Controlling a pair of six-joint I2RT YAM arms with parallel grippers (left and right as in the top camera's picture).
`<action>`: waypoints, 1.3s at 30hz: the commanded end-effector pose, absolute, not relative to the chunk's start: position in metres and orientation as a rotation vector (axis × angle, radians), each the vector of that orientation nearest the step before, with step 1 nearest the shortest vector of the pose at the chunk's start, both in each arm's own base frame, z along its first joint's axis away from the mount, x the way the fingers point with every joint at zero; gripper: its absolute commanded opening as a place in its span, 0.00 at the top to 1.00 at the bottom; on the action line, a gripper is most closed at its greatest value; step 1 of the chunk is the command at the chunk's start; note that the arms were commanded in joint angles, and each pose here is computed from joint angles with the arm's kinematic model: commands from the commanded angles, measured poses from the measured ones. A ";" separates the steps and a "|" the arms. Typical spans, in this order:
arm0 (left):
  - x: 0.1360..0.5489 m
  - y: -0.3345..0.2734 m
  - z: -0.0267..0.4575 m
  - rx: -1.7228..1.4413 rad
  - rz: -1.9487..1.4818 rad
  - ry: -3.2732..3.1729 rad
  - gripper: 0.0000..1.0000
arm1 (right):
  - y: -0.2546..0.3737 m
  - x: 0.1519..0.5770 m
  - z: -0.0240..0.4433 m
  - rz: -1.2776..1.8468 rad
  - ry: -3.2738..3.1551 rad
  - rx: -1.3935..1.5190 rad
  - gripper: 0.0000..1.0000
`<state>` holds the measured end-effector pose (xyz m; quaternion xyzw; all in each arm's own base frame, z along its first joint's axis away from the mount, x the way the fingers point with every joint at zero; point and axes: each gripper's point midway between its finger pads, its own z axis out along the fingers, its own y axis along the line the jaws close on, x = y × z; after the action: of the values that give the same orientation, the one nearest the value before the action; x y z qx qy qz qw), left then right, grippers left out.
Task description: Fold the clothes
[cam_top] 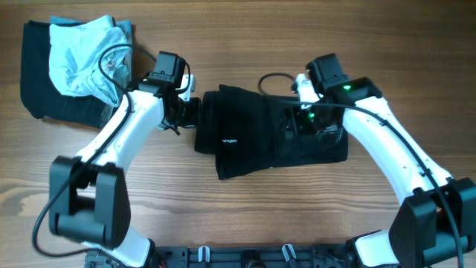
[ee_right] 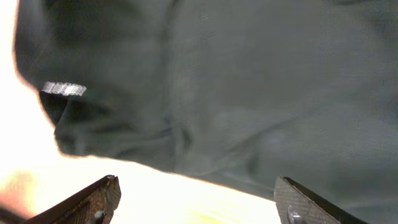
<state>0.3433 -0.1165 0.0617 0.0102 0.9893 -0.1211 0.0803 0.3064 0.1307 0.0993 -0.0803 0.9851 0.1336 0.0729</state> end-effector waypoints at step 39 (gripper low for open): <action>0.351 -0.136 0.104 0.047 -0.556 3.066 0.96 | 0.076 0.325 0.105 0.325 2.945 0.127 0.16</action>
<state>0.3169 -0.1401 0.0433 -0.0048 0.9785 -0.1874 -0.0860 0.3183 0.0783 0.0971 0.0459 0.9901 0.1135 0.0689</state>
